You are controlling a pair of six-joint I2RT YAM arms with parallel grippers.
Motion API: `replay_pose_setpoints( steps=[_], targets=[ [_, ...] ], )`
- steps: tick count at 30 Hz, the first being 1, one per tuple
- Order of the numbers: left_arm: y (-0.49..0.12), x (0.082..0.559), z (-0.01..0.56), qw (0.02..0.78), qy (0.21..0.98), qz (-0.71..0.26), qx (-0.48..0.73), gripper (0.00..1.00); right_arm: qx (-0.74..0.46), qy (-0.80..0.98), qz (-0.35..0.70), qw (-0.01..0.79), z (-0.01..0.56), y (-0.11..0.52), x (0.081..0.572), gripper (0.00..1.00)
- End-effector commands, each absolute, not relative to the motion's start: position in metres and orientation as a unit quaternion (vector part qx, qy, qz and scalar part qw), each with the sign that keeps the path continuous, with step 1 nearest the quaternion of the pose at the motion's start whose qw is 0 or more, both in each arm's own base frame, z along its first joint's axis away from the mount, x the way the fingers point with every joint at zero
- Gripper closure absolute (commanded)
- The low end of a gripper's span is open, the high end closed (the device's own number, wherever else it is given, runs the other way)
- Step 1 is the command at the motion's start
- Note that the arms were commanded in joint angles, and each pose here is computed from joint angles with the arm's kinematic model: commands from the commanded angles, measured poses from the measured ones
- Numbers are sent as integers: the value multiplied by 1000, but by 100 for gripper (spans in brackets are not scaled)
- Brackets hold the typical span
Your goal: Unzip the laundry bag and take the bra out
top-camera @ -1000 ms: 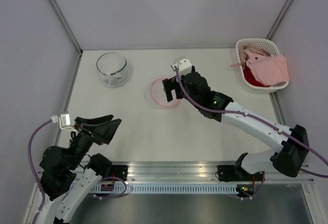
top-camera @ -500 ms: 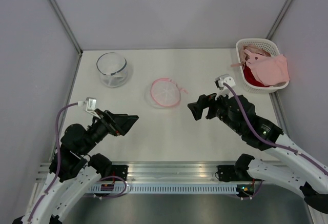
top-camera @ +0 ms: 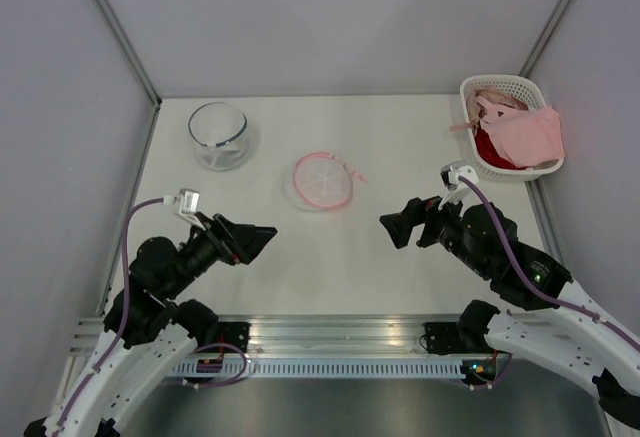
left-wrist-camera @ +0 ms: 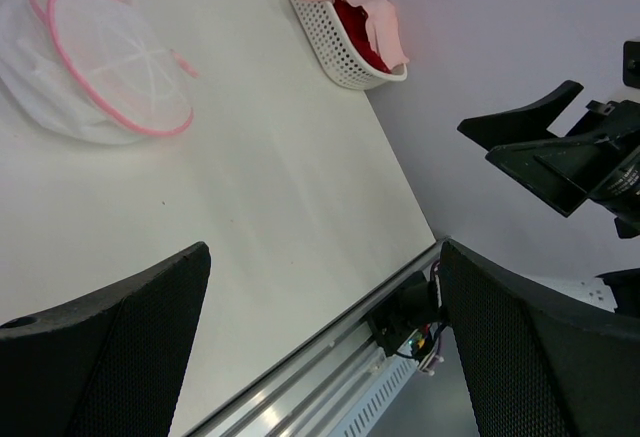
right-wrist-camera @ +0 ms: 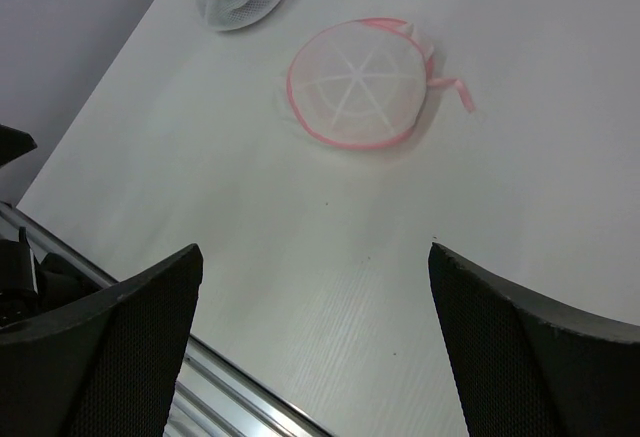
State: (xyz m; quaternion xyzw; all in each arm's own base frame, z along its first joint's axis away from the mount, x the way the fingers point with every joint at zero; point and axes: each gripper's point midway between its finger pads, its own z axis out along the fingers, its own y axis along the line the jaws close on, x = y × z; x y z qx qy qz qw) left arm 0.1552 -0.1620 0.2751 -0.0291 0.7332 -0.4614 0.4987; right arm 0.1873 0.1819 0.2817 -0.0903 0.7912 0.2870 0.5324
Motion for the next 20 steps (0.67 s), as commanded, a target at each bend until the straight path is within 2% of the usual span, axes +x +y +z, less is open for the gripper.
replay_pose_setpoints(
  steps=[1, 10, 20],
  targets=[
    [-167, 152, 287, 509, 721, -470, 2, 0, -83, 797, 290, 523, 278, 182, 185, 2],
    [-182, 153, 292, 490, 733, -469, 55, 1, -80, 783, 300, 539, 292, 179, 184, 2],
    [-176, 155, 308, 523, 716, -457, 63, 0, -85, 784, 296, 538, 287, 187, 191, 2]
  ],
)
